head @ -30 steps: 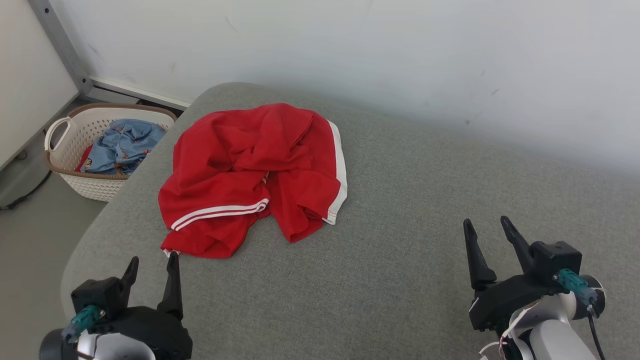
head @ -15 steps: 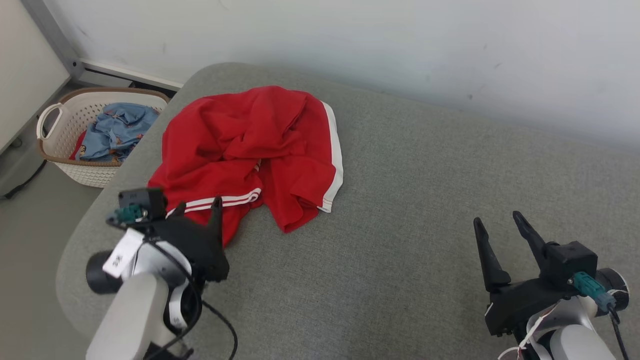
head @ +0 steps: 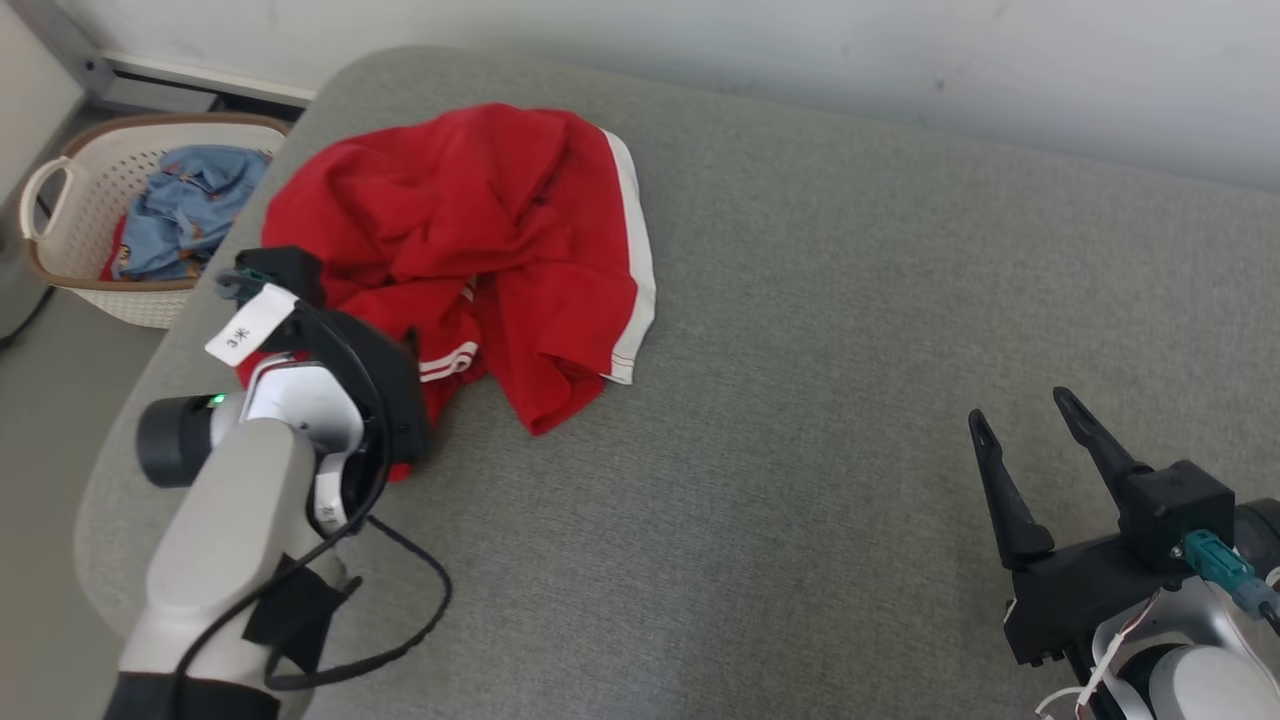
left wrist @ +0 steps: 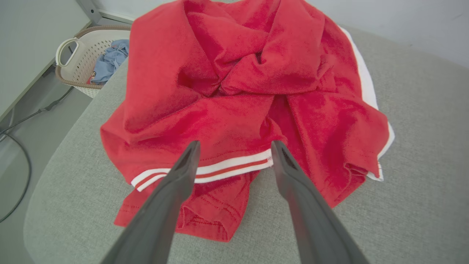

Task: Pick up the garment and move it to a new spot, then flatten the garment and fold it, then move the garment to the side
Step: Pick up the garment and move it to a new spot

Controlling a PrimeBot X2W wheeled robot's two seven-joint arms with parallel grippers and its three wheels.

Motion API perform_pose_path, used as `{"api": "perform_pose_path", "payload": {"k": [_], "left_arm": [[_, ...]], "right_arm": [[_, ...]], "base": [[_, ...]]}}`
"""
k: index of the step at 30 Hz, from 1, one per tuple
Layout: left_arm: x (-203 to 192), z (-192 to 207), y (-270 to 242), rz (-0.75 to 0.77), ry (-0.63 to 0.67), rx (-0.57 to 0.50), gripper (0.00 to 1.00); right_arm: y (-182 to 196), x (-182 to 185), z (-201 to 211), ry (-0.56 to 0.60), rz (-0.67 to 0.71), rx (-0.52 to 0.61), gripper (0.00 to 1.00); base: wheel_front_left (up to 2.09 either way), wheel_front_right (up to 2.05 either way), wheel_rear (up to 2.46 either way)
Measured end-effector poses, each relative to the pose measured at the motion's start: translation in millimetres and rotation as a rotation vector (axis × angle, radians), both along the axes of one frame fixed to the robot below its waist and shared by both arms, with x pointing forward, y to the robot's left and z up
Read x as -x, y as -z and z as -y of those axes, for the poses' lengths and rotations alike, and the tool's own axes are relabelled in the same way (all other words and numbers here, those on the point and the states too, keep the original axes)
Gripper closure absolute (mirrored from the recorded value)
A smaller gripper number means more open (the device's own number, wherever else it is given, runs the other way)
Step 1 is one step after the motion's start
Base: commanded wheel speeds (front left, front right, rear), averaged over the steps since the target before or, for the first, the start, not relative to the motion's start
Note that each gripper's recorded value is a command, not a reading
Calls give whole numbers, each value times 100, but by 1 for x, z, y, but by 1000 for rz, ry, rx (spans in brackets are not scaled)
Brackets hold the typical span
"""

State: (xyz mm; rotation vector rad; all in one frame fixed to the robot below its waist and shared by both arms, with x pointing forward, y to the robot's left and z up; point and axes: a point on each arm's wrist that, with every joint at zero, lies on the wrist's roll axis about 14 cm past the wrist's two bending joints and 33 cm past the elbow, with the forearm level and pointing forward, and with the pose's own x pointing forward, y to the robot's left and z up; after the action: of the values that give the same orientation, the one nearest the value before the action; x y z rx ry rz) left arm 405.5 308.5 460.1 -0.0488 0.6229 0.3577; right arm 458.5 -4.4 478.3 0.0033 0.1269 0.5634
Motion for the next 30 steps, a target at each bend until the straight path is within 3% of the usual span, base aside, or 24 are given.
{"api": "perform_pose_path", "payload": {"k": [14,27,29,30], "left_arm": [[-21,-2,51,-203,12,-9,0],[-26,-20,68,-288,5,-67,0],[-25,-27,69,-296,6,-94,54],[-25,-27,70,-300,9,-99,100]], "right_arm": [[12,-12,35,65,-36,46,0],[16,-11,57,109,-67,77,0],[13,-11,63,121,-60,86,0],[12,-11,67,127,-55,95,0]], "base": [[0,0,0],[0,0,0],[0,0,0],[0,0,0]]}}
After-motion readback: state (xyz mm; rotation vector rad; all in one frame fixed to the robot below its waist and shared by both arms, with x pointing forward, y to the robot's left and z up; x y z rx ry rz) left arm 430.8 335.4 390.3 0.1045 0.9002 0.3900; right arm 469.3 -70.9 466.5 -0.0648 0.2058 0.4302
